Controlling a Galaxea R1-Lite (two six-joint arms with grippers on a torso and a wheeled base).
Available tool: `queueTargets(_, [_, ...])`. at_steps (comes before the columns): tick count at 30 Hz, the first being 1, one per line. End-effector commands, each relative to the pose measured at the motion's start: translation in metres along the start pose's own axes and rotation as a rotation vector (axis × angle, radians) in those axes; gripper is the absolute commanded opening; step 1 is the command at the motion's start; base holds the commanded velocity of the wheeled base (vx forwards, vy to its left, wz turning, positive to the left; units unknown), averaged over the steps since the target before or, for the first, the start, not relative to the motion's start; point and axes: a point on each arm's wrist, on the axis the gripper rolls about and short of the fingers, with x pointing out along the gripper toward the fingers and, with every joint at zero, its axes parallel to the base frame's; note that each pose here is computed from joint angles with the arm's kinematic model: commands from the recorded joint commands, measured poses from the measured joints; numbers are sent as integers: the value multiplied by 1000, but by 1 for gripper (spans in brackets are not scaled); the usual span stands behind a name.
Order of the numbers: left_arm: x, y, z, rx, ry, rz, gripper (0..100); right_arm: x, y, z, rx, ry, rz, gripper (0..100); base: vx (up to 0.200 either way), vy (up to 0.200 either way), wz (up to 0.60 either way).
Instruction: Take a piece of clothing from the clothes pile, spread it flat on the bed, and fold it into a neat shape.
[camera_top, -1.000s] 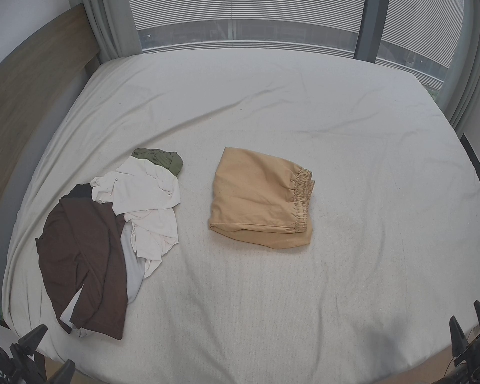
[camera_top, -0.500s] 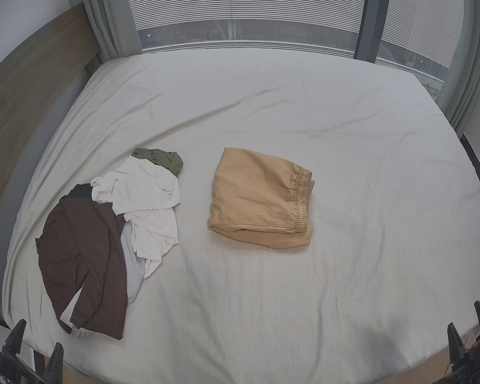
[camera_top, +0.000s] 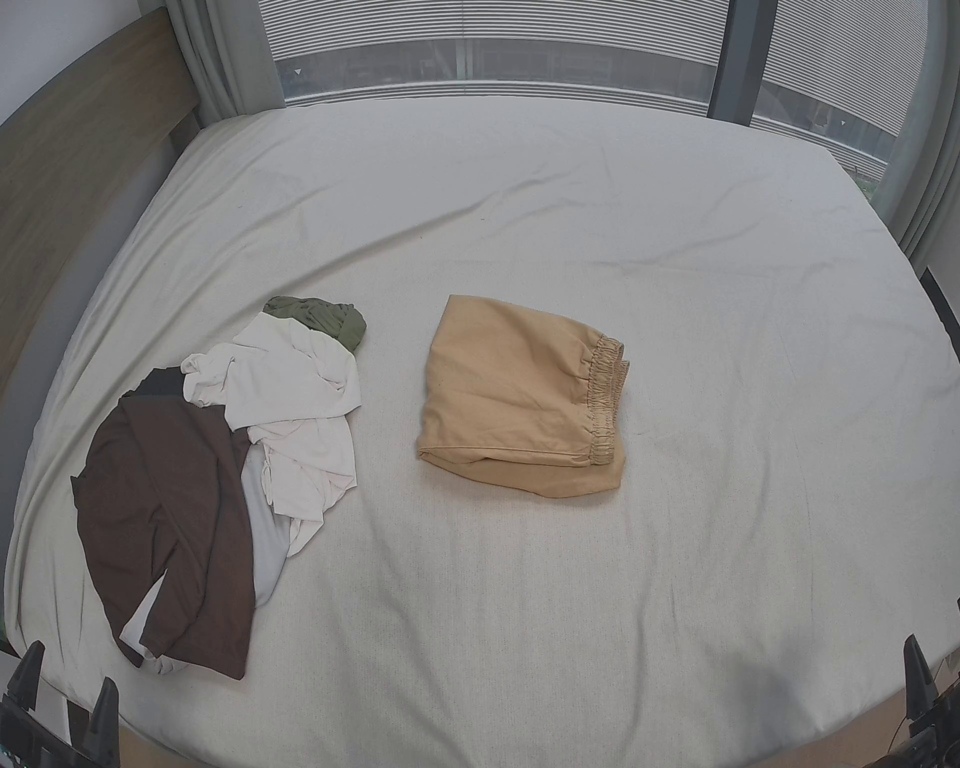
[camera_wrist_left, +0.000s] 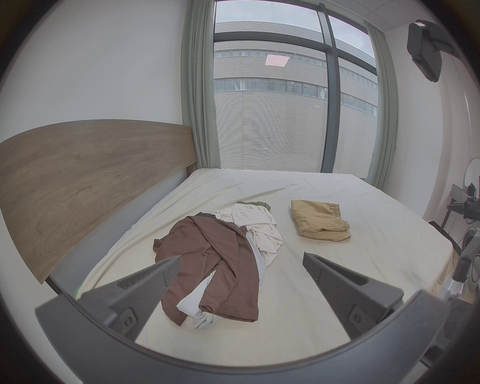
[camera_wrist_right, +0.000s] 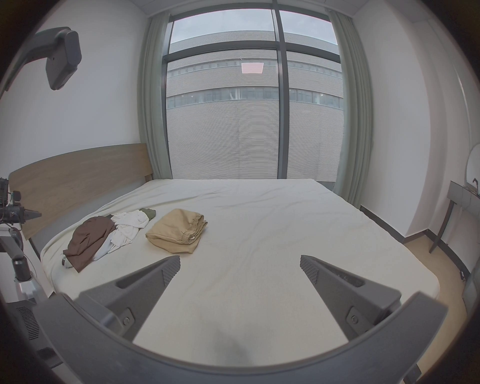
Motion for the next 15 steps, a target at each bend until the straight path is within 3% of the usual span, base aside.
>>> queueTargets(1, [0, 0, -5, -1, 2, 1, 100, 1, 0, -11, 0, 84, -16, 100, 0, 0, 0])
queueTargets(15, [0, 0, -5, 16, 0, -6, 100, 1, 0, -10, -1, 62, -14, 100, 0, 0, 0])
